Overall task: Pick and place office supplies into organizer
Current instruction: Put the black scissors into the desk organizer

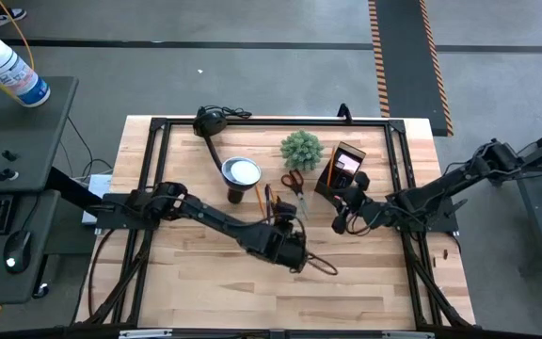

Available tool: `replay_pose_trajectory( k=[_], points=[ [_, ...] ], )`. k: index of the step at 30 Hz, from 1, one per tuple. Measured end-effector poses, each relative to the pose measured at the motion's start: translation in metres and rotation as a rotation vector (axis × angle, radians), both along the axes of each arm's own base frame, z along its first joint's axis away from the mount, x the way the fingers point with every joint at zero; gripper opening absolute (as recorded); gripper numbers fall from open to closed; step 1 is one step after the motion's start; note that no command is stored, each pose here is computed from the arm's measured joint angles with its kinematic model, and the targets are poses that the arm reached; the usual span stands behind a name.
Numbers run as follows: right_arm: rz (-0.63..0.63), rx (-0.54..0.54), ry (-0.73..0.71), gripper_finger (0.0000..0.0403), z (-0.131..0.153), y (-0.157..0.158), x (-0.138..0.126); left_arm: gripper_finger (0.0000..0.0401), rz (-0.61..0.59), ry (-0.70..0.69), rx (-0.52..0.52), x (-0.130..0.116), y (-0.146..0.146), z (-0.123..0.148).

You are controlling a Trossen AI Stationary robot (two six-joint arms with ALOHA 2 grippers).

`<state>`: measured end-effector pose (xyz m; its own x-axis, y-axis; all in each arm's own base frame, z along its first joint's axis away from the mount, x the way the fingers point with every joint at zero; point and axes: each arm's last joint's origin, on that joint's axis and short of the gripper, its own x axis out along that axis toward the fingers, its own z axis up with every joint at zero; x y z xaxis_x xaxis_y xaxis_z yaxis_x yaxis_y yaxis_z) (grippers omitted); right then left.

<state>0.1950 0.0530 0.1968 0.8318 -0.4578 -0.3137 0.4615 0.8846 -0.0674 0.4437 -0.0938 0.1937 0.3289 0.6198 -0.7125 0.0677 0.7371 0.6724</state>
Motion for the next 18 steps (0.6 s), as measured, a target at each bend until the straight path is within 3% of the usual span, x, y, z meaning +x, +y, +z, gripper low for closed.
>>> replay_pose_trajectory(
  k=[9,18],
  points=[
    [0.020,0.016,-0.065,0.0074,0.007,-0.004,0.006,0.0005,0.023,-0.100,0.133,-0.029,-0.041,0.027],
    [0.097,0.120,-0.051,0.0074,0.007,-0.006,0.014,0.0005,0.157,-0.198,0.200,-0.067,-0.048,0.059]
  ],
)
